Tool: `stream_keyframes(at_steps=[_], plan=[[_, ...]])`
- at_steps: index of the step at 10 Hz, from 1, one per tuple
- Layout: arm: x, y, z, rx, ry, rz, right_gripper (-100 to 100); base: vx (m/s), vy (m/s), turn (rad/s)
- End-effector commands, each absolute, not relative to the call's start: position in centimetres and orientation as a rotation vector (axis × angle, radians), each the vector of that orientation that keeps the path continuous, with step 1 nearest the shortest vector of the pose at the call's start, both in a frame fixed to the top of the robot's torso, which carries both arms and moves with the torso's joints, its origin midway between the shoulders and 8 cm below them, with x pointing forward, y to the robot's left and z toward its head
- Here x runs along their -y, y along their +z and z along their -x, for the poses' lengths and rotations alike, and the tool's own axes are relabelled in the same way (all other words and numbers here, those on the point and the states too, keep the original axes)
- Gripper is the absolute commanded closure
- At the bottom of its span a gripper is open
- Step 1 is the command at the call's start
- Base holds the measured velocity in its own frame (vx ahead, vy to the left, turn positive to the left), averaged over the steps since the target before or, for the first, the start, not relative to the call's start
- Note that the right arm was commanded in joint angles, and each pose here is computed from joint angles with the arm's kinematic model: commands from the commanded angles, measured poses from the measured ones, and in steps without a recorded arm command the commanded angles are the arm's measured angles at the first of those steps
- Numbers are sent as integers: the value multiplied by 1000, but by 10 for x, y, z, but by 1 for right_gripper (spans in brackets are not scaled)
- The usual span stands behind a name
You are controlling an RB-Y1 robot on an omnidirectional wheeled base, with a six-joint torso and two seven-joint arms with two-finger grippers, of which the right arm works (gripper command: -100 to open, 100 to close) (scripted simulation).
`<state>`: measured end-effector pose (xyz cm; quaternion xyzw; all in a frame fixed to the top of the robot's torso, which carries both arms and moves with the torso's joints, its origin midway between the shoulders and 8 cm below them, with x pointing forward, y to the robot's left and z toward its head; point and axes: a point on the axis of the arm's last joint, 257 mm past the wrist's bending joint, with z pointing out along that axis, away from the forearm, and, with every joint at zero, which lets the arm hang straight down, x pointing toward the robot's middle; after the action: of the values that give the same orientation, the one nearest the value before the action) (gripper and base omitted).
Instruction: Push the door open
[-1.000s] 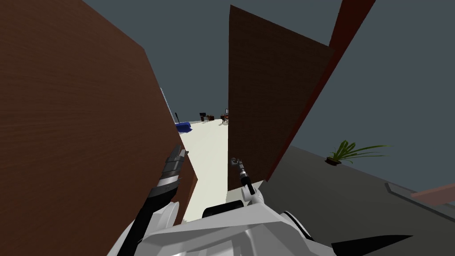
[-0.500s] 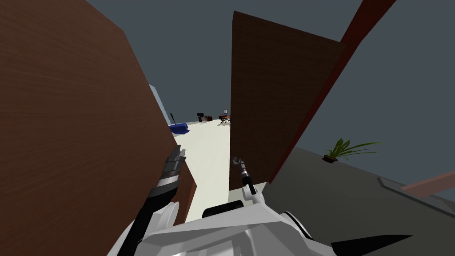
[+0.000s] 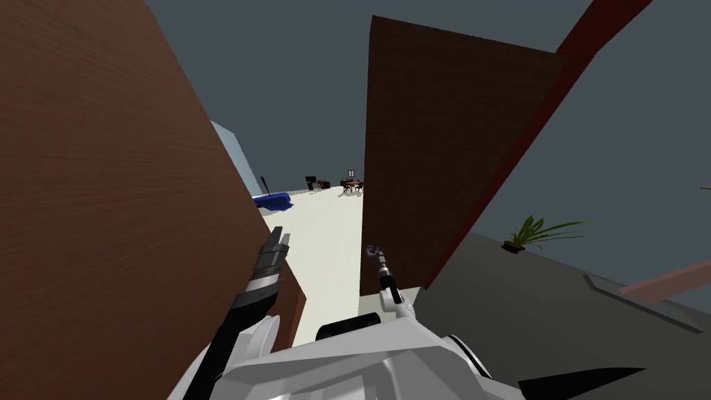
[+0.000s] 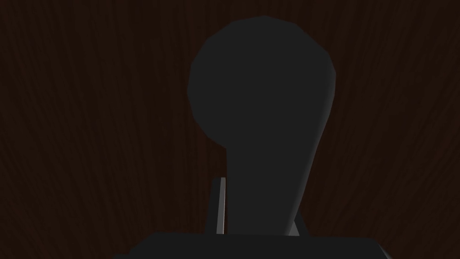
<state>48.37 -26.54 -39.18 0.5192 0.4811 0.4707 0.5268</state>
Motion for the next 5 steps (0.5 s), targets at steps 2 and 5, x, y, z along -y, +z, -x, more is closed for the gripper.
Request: stream_keyframes(at_steps=[2,5], plan=[[279,-388,-485,-1134,1102,-1232,100,155,16,-33],[295,-385,-485,-1113,1067,-1231,100,167,22,-37]])
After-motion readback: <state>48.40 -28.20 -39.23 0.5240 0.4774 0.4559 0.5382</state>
